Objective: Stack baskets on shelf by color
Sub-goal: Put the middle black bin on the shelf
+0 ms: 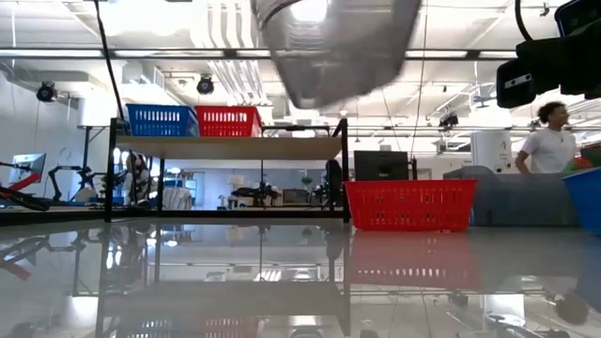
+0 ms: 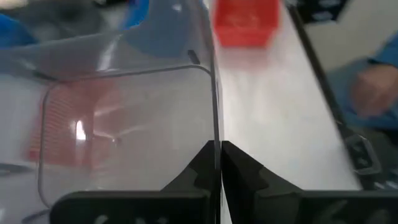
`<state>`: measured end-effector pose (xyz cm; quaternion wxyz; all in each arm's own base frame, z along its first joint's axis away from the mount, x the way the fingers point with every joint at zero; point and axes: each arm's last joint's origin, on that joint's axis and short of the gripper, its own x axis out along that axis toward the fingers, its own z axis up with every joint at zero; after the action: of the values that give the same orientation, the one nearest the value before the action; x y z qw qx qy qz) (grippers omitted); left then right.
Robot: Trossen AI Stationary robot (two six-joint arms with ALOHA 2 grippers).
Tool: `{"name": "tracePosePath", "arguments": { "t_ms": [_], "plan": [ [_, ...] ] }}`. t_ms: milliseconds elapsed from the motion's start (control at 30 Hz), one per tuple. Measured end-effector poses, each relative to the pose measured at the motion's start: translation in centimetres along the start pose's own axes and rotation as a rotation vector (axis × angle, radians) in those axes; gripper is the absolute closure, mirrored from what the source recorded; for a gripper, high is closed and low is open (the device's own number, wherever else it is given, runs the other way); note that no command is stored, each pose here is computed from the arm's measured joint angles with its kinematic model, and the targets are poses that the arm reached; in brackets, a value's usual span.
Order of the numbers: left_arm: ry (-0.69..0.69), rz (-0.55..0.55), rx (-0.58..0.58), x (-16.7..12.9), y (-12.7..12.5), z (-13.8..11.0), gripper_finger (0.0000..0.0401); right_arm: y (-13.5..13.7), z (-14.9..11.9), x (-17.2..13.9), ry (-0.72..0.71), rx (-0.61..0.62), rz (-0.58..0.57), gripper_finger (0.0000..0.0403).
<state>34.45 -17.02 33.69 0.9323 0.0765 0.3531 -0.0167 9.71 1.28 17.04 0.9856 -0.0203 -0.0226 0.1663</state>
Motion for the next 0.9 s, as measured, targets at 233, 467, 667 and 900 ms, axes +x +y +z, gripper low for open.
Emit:
{"name": "tracePosePath", "arguments": {
  "t_ms": [233, 467, 667, 900],
  "plan": [
    [-0.090, 0.239, 0.061, -3.3, 6.3, 1.6, 0.0401, 0.0, 0.0, 0.0, 0.000, 0.001, 0.000, 0.0394],
    [-0.005, 0.331, 0.087, -2.0, 15.9, 1.3, 0.0401, 0.0, 0.0, 0.0, 0.000, 0.000, 0.000, 0.0394],
    [0.059, 0.277, -0.019, -1.0, 22.8, -0.5, 0.0401, 0.0, 0.0, 0.0, 0.000, 0.001, 0.000, 0.0394],
    [0.151, 0.290, -0.042, -1.5, 26.2, -2.3, 0.0401, 0.0, 0.0, 0.0, 0.000, 0.000, 0.001, 0.0394]
  ]
}}
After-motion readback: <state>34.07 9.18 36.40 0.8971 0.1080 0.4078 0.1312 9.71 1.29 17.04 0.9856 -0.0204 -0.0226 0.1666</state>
